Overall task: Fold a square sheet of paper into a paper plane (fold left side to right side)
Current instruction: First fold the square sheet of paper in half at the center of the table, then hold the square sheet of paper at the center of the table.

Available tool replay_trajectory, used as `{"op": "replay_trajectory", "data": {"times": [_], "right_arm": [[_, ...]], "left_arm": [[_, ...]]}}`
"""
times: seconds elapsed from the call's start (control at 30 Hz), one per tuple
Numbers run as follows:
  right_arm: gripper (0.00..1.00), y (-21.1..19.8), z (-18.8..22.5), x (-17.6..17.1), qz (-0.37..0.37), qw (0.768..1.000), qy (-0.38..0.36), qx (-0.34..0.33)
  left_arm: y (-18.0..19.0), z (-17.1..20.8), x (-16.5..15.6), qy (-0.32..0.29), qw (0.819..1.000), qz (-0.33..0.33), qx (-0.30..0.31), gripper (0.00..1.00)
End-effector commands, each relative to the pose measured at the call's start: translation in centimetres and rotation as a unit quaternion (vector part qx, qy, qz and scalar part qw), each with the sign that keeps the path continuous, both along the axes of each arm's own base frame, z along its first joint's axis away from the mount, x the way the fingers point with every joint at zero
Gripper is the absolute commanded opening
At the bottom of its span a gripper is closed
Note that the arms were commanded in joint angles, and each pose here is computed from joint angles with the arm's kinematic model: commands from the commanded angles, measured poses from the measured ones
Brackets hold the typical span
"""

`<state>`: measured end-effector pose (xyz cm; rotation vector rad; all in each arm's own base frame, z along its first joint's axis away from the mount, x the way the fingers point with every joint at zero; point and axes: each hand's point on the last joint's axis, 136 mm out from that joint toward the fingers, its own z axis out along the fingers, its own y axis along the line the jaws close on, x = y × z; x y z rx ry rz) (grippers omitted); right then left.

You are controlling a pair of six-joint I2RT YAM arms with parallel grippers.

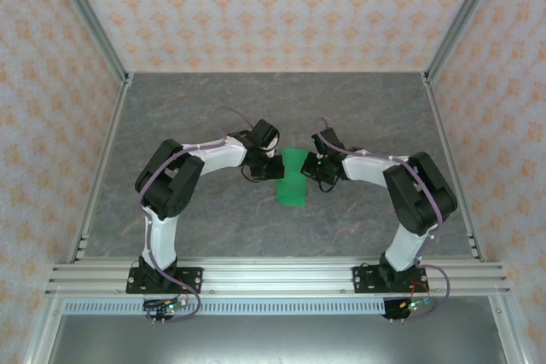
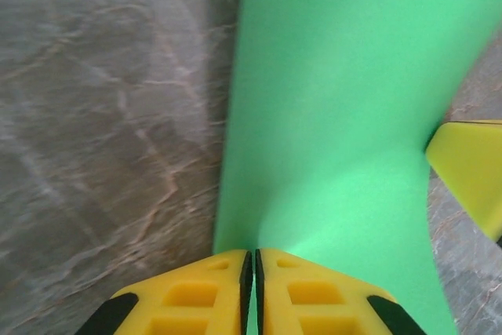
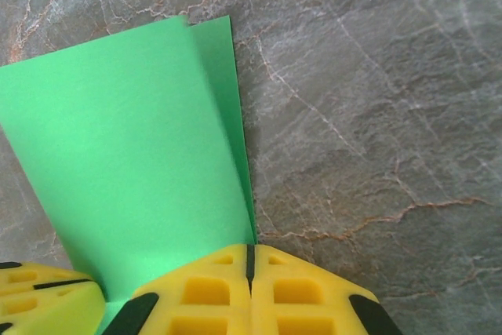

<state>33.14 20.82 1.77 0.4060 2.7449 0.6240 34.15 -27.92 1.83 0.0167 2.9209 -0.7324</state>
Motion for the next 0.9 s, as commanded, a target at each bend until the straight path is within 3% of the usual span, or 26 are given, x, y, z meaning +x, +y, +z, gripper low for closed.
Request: {"op": "replay_trajectory", "data": {"times": [0.0, 0.23, 0.4, 0.6, 0.87], "right_arm": [[0.00, -3.8, -4.4, -4.0, -0.009, 0.992, 0.084, -0.094], [0.00, -3.4, -3.9, -3.7, -0.007, 0.994, 0.078, -0.083], [0.00, -3.3, -3.8, -3.6, -0.006, 0.994, 0.075, -0.081], [0.00, -3.1, -3.7, -3.6, -0.003, 0.994, 0.074, -0.077], [0.00, -3.0, -3.1, -3.3, -0.001, 0.995, 0.061, -0.073]], "left_arm": [[3.1, 0.0, -0.7, 0.009, 0.999, 0.009, 0.038, 0.15], [1.0, 3.9, 0.6, -0.044, 0.998, 0.007, -0.039, 0.14], [-1.7, 4.5, 1.6, -0.043, 0.995, 0.006, -0.093, 0.15], [-3.5, 2.3, 2.4, -0.028, 0.995, -0.003, -0.093, 0.15], [-2.5, -0.2, 1.6, -0.007, 0.999, 0.008, -0.050, 0.15]]}}
